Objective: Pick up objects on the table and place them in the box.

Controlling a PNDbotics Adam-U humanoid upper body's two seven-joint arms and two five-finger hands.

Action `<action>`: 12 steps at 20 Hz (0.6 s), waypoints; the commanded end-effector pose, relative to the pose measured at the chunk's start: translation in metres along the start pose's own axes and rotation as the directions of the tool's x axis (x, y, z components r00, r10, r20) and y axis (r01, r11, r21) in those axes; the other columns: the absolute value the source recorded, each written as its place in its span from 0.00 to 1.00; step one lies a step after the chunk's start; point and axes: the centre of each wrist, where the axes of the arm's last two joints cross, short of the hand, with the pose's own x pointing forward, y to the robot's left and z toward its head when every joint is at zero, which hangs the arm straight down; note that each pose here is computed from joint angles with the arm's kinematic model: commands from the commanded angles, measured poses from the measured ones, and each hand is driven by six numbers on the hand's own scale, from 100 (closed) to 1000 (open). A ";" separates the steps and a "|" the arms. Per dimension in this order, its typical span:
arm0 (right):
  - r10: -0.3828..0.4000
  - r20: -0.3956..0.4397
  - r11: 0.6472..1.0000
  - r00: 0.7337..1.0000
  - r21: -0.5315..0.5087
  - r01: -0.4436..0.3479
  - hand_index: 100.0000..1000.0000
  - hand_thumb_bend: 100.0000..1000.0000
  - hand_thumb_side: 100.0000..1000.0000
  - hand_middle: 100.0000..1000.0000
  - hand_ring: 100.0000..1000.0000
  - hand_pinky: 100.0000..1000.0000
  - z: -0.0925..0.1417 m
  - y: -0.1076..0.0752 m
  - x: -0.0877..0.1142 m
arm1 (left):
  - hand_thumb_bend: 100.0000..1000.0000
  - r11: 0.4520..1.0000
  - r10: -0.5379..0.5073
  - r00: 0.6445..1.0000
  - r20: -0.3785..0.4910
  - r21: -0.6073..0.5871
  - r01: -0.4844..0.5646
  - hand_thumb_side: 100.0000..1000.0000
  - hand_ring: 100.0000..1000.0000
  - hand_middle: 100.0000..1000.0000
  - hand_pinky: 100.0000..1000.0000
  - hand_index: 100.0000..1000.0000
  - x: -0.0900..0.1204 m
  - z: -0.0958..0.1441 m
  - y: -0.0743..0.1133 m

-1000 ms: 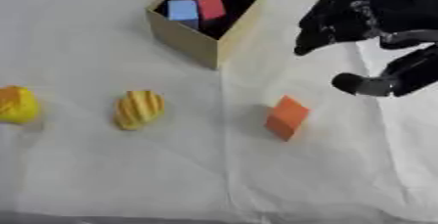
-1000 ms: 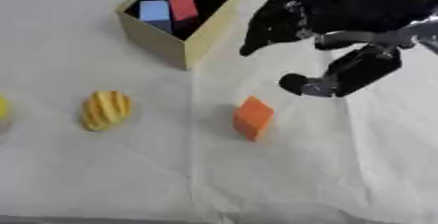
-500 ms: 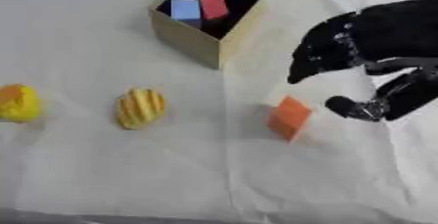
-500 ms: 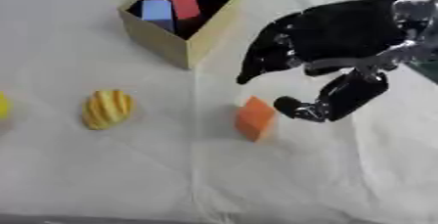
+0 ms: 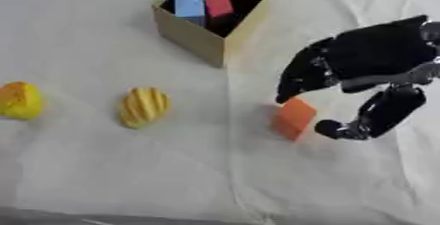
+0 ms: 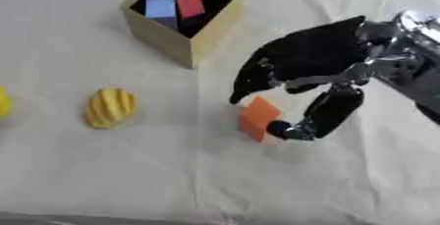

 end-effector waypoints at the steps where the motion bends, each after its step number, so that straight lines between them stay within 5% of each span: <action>1: 0.017 -0.039 1.000 0.999 0.017 -0.016 0.91 0.12 0.37 0.83 0.90 0.90 0.003 0.000 -0.008 | 0.36 1.000 0.006 0.999 0.036 -0.006 -0.006 0.50 0.67 0.54 0.66 0.72 0.007 -0.006 0.000; 12: -0.016 -0.057 0.999 0.998 0.031 0.018 0.91 0.06 0.41 0.82 0.89 0.90 -0.012 0.020 -0.027 | 0.36 1.000 0.014 0.999 0.031 -0.009 -0.014 0.50 0.67 0.54 0.66 0.72 0.007 -0.006 -0.001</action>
